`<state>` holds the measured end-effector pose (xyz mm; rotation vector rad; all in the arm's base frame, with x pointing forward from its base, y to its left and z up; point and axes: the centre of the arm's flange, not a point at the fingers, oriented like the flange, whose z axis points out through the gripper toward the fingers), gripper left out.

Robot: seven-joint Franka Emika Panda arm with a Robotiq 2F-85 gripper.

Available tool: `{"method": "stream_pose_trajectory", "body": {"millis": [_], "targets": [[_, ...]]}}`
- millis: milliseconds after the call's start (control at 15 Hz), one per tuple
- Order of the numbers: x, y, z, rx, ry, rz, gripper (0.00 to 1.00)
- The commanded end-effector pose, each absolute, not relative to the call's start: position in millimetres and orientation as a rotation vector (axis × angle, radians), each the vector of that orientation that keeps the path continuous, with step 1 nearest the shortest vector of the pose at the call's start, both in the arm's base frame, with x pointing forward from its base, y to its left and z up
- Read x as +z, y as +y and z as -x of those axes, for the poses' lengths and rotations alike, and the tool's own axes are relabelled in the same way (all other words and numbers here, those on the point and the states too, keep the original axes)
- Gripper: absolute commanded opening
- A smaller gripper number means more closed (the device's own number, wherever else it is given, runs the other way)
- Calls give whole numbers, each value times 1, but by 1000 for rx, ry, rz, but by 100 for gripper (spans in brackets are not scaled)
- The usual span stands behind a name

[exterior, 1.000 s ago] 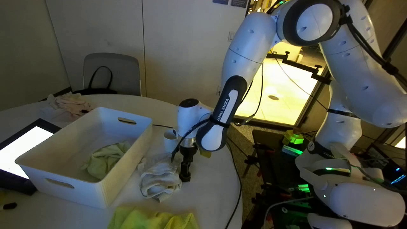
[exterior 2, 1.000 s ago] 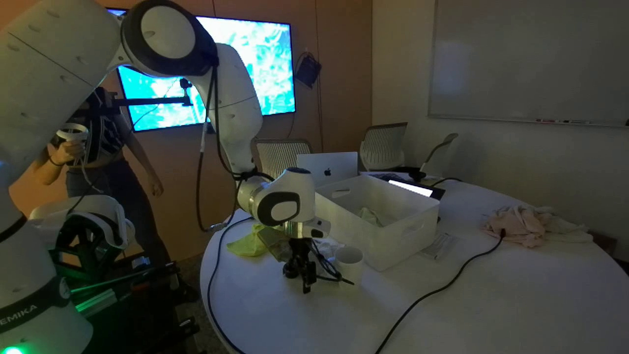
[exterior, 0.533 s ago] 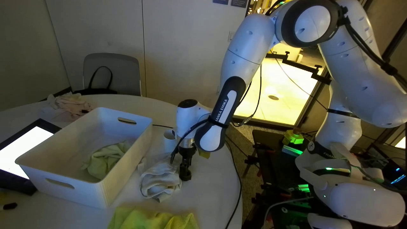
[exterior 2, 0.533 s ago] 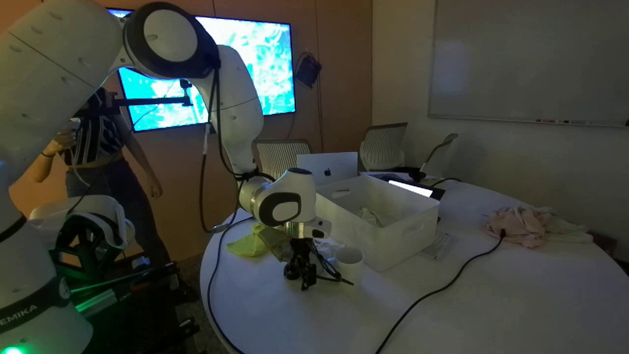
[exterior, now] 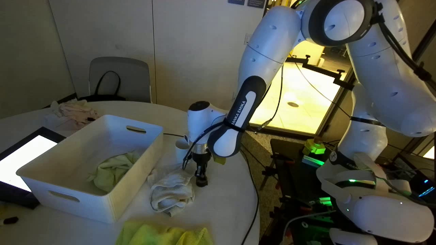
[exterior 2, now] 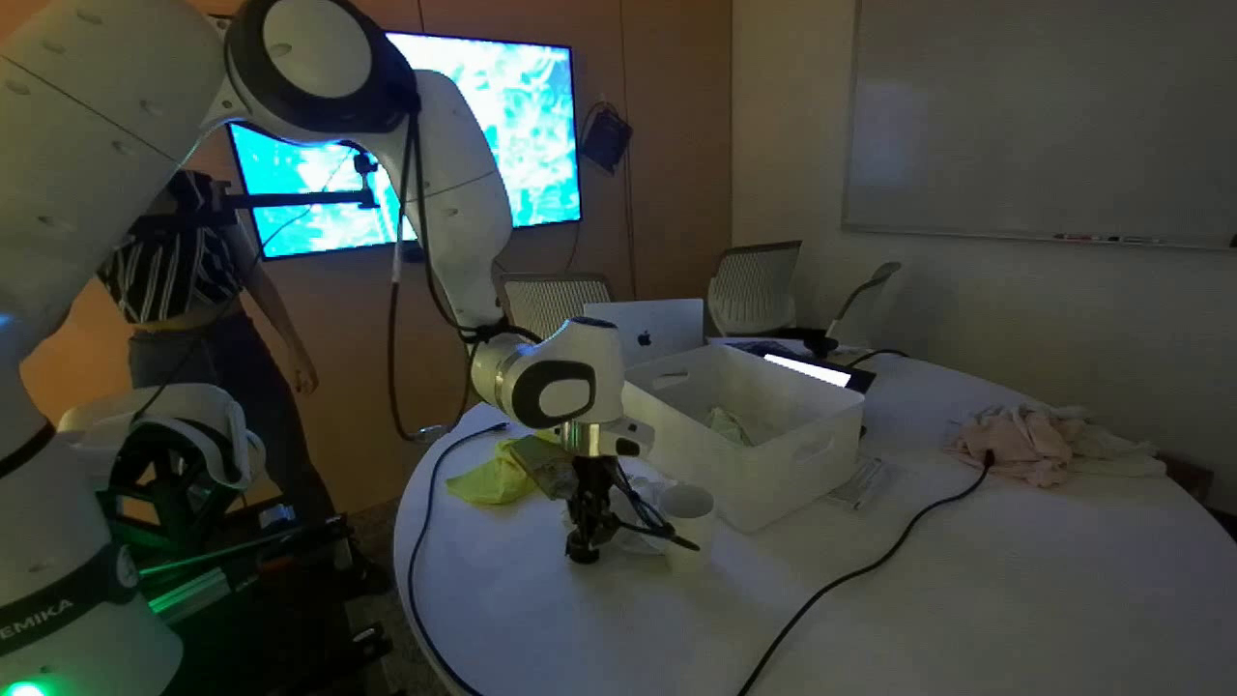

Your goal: Put all the towels in the basket and the other objects in the white mug

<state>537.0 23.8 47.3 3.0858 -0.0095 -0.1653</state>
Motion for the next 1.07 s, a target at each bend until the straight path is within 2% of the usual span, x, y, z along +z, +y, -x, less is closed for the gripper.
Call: {"method": "stream_pose_trajectory", "body": {"millis": [0,467,1000], "targets": [[83,28,-524,-203,-12,-3030,3],[149,43,-532,-133,-19,-2927,2],[207,42,-590,27,-280,-2825,2]]}}
